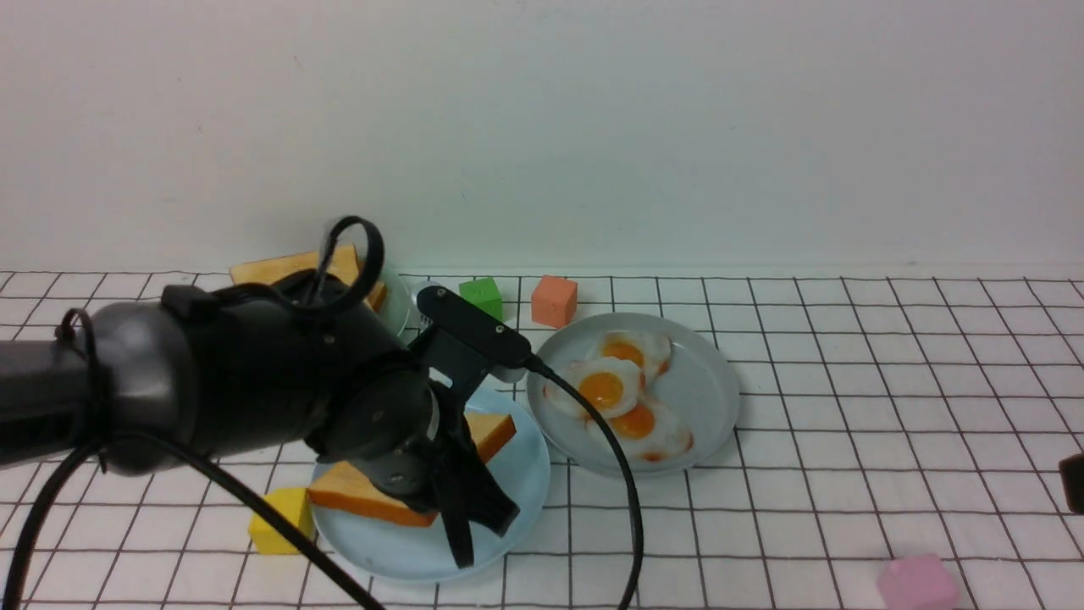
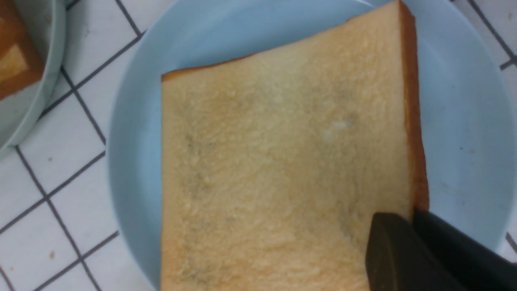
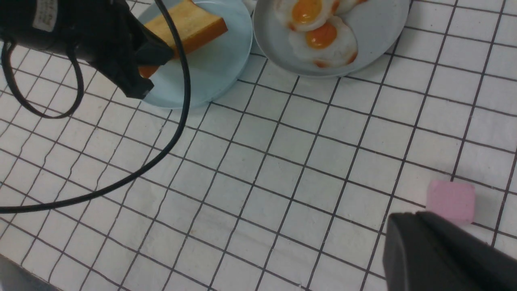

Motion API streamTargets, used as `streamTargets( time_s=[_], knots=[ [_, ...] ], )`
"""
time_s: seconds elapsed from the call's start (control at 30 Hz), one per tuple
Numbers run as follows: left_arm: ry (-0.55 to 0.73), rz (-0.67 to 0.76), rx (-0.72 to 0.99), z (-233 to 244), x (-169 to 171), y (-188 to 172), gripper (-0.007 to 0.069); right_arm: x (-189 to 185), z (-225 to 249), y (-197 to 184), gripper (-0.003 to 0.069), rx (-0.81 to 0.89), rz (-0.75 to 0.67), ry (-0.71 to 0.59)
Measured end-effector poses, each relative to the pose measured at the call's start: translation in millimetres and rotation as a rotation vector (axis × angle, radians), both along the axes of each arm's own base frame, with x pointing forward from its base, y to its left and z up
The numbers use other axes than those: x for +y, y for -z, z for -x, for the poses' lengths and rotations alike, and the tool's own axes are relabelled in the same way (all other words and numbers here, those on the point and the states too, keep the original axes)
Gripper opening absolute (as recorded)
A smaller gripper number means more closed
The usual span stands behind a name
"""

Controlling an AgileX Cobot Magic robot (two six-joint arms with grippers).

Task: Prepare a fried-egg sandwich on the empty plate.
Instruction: Use the left arm to put a slice of bread into the empty plate in the middle, then use the right arm to grab a fried egg

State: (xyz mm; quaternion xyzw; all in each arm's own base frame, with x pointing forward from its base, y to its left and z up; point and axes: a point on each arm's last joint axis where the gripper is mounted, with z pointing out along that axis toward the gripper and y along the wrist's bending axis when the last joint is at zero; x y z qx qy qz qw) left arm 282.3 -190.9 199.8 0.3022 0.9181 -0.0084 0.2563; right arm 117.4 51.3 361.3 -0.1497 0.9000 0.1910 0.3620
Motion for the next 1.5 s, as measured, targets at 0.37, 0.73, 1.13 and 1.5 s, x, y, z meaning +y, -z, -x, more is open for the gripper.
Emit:
streamTargets(
  time_s=[0.37, 0.73, 1.13, 1.5],
  knots=[
    [-0.050, 0.054, 0.018, 1.0, -1.9, -3.1, 0.0372, 0.7, 1.7, 1.4, 0.0044, 0.025, 0.000, -0.012],
    [-0.114, 0.445, -0.220, 83.1, 49.7, -154.2, 0.0232, 20.6, -68.1, 16.0, 0.0098, 0.139, -0.100, -0.039],
    [-0.052, 0.791, -0.584, 215.9, 144.3, -135.2, -0.0013, 89.9, -194.8, 66.7, 0.0135, 0.323, -0.081, -0.064],
    [-0.049, 0.848, -0.626, 222.0, 148.3, -118.9, -0.0013, 113.7, -276.4, 132.1, 0.0328, 0.430, -0.110, 0.083]
  ],
)
